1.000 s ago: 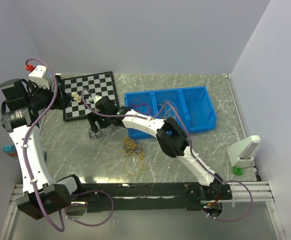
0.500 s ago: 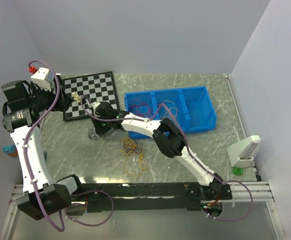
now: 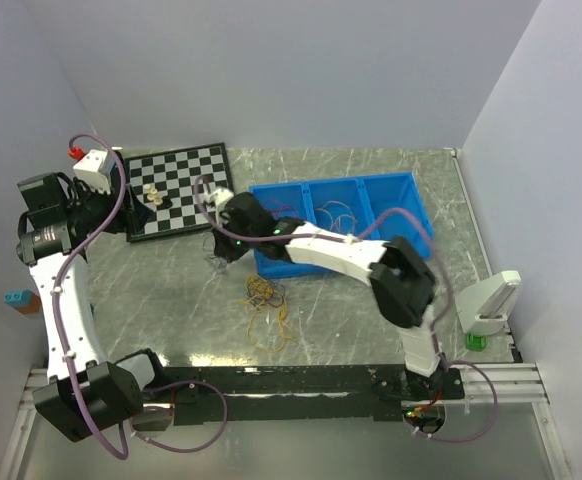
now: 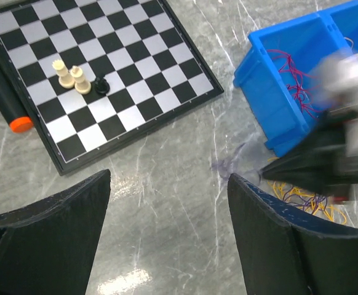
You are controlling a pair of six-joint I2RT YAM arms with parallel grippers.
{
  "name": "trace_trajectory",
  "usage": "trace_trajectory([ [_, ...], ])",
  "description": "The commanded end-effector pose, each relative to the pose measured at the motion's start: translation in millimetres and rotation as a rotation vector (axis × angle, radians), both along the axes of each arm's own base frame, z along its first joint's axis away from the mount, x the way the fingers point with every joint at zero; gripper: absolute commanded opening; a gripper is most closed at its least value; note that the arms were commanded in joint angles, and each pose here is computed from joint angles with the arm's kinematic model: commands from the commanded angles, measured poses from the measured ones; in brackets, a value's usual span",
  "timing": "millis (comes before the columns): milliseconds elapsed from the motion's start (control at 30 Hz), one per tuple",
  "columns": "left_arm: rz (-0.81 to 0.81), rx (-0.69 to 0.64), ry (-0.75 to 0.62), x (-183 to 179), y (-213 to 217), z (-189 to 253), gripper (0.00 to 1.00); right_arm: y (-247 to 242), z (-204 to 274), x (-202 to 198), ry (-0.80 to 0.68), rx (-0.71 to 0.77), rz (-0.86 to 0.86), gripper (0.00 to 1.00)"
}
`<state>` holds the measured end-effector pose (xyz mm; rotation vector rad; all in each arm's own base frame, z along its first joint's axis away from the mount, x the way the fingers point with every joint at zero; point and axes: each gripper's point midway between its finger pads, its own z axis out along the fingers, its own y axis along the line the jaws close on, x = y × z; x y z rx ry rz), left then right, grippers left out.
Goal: Untangle the cables
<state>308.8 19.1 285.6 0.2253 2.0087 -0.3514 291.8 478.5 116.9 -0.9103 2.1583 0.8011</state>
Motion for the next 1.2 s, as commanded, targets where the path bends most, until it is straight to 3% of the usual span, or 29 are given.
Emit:
trace_trajectory([
  [0, -0.028, 0.019, -0.06, -0.1, -2.6, 8.7, 0.81, -15.0, 94.7, 7.6, -0.148, 0.183, -0.041, 0.0],
  [367, -0.138, 0.014, -0.02, -6.9, -25.9, -12.9, 0.8, -114.8, 166.0, 17.5, -0.262, 0.256, -0.226, 0.0],
  [633, -0.333, 0.075, 0.037, -12.9, -97.7, -50.9, 0.8, -235.9, 228.7, 49.6, -0.416, 0.263, -0.542, 0.0],
  [900, -0.548, 0.085, 0.118, -29.8, -164.2, -84.2, 0.82, -351.5, 211.6, 66.5, -0.421, 0.161, -0.939, 0.0],
  [1167, -0.668, 0.104, 0.184, -40.6, -202.6, -117.9, 0.85, -406.2, 157.1, 72.7, -0.314, 0.116, -1.137, 0.0],
])
